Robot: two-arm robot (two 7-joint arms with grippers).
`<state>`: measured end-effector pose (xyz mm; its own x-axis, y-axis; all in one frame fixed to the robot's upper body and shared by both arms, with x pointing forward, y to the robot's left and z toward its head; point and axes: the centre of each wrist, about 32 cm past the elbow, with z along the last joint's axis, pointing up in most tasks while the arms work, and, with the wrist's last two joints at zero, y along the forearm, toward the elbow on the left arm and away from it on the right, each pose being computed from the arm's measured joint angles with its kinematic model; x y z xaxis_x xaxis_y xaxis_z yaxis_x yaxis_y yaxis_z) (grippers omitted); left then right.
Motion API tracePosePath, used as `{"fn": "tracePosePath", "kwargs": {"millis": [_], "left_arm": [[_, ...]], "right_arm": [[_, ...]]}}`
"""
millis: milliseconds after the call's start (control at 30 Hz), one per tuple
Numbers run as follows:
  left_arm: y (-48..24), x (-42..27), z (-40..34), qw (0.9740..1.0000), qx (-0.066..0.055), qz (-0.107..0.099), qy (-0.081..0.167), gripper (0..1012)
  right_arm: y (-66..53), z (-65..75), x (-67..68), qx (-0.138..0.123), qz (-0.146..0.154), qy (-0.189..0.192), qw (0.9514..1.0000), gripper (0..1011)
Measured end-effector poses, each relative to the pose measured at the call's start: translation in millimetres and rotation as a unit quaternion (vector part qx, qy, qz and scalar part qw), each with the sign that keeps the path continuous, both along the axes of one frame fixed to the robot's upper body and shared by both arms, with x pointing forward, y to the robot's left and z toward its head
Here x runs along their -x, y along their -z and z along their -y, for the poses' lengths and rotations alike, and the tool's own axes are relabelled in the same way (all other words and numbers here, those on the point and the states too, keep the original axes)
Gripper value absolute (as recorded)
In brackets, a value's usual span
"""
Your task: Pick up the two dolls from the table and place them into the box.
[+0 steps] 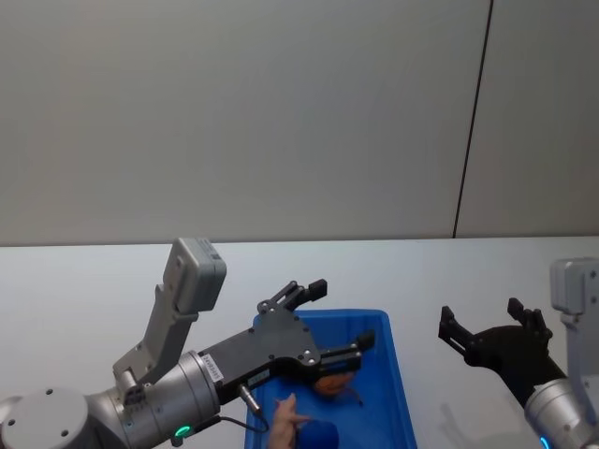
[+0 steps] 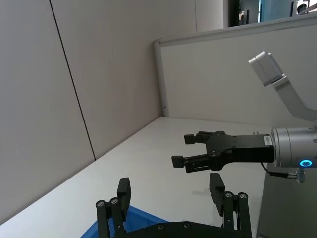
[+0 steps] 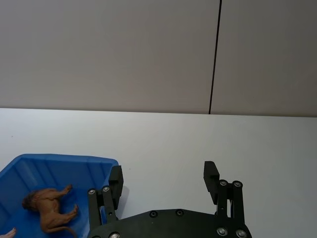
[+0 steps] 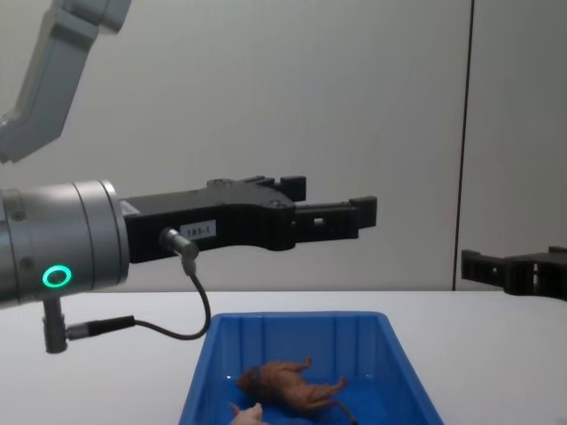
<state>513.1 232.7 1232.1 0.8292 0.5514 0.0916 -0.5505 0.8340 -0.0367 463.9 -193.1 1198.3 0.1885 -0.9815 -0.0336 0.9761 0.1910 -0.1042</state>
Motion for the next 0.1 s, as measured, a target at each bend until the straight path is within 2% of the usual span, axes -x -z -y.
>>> {"fn": "tracePosePath", "kwargs": {"millis": [100], "left_arm": [[-0.2,-0.2,1.3,1.0000,0.002,0.000,0.005,1000]], "right_arm": [[0.0,0.0,0.0,0.000,0.000,0.000,1.0000,1001]]}}
